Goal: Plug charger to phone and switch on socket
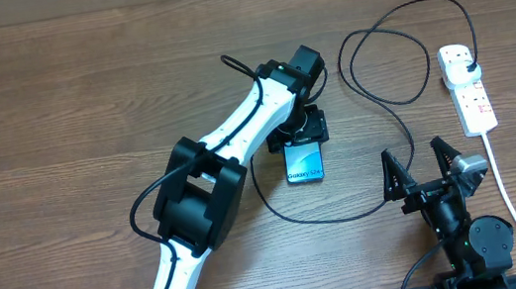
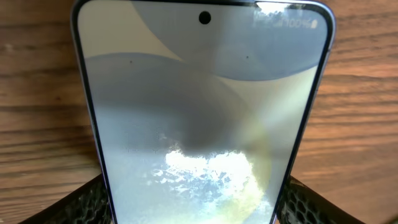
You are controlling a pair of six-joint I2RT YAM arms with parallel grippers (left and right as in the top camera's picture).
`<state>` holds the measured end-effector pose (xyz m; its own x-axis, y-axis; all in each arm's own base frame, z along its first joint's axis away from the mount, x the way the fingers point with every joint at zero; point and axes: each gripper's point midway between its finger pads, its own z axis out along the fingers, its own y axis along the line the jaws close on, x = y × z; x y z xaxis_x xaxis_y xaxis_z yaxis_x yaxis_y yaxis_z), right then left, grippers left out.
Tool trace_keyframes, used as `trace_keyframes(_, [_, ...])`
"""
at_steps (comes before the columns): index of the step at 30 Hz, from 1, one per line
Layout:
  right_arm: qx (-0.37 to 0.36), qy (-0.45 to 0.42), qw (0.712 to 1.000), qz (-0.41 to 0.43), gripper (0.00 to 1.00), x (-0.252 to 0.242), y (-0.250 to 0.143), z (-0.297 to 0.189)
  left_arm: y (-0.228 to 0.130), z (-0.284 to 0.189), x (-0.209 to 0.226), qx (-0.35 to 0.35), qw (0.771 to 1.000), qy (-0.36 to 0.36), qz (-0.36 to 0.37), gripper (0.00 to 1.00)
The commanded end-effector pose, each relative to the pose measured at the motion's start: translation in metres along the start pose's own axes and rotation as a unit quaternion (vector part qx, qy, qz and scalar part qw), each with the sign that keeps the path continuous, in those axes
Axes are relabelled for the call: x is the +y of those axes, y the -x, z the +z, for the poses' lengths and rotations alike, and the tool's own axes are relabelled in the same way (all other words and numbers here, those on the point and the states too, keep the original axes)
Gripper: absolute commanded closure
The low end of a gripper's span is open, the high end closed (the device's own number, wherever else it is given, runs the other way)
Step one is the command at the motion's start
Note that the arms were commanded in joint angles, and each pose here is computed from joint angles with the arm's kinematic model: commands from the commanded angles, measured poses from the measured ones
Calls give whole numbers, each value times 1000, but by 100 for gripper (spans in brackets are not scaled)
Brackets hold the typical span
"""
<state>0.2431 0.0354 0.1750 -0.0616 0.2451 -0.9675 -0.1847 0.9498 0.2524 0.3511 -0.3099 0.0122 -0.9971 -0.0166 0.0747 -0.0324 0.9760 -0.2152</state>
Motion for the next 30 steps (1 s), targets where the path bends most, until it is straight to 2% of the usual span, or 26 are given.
trace_keyframes(1, [-2, -7, 1000, -1, 0, -3, -2, 0, 2, -3, -10, 37, 997, -60, -18, 41])
trace_keyframes(10, [-2, -7, 1000, -1, 0, -3, -2, 0, 14, -31, -12, 117, 967, -193, -115, 40])
trace_keyframes(17, [-1, -7, 1000, -1, 0, -3, -2, 0, 31, -62, -2, 179, 916, -275, -230, 40])
trace_keyframes(23, [-1, -7, 1000, -1, 0, -3, -2, 0, 36, -94, -5, 240, 864, -355, -265, 41])
trace_keyframes(30, [-1, -7, 1000, -1, 0, -3, -2, 0, 42, -116, -2, 281, 822, -397, -297, 41])
